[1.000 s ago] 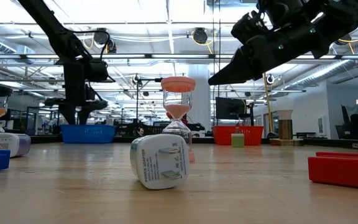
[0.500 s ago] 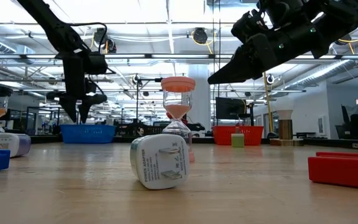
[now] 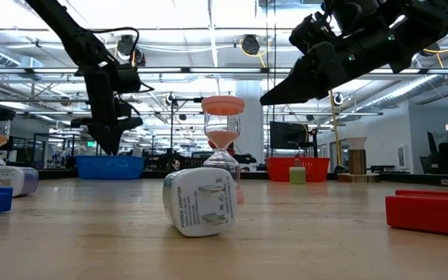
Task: Pick & Place Office items
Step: Put the top purple charger adapter into the blue bin, then put the pink hourglass into the red bin
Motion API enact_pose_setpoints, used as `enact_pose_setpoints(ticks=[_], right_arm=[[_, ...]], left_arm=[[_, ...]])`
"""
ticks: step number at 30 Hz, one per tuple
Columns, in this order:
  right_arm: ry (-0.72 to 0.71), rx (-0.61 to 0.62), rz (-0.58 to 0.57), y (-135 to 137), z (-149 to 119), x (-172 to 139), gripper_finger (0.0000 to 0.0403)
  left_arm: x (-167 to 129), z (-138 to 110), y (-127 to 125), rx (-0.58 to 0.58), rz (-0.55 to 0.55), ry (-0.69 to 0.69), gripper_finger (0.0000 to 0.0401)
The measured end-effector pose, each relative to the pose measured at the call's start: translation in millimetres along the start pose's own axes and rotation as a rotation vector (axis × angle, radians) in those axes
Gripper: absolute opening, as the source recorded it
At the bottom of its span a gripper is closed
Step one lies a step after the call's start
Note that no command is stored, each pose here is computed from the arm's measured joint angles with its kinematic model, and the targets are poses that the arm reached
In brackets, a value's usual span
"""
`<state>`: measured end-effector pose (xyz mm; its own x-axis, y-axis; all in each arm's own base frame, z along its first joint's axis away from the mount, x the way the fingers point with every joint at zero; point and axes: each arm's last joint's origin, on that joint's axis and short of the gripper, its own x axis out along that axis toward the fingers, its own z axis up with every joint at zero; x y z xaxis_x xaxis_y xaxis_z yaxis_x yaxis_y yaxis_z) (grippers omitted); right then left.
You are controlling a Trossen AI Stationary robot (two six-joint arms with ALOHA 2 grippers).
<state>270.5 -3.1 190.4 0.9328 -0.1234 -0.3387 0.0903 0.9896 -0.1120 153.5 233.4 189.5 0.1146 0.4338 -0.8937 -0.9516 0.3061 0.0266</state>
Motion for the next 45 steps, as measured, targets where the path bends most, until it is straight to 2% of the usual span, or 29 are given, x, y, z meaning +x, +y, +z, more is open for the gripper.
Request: enact_pose_setpoints(ticks=[4, 7, 12, 20, 25, 29, 35, 38, 40, 45], right_arm=[[0.0, 0.001, 0.0, 0, 0, 0, 0.0089], [0.0, 0.001, 0.0, 0, 0, 0, 0.0089], [0.0, 0.0, 0.0, 0, 0, 0, 0.0089], [0.0, 0.001, 0.0, 0, 0, 0, 0.0089], [0.0, 0.001, 0.0, 0, 0, 0, 0.0089], [0.0, 0.001, 0.0, 0, 0, 0, 0.0089], [0.006, 0.0, 0.0, 0, -1, 0, 0.0089], [0.024, -0.002, 0.001, 0, -2, 0, 0.0089], [0.032, -0.003, 0.002, 0, -3, 0, 0.0089], [0.031, -0.033, -0.001, 0, -3, 0, 0.0089]], left_arm=[[11, 0, -1, 0.001, -0.037, 0.027, 0.0024], [18, -1, -2, 0.004, -0.027, 0.05, 0.0005], [21, -2, 1, 0.0, -0.01, 0.066, 0.0015], [21, -6, 9, 0.019, 0.101, 0.103, 0.0004], [19, -5, 10, 0.021, 0.118, 0.089, 0.0018], [11, -2, 11, 0.021, 0.117, 0.057, 0.002], [-19, 2, 10, 0.047, 0.088, -0.051, 0.0021], [-34, -7, 3, 0.111, 0.039, -0.139, 0.0021], [-41, -19, -4, 0.173, -0.044, -0.219, 0.0021], [-55, -57, -22, 0.342, -0.384, -0.469, 0.0021]])
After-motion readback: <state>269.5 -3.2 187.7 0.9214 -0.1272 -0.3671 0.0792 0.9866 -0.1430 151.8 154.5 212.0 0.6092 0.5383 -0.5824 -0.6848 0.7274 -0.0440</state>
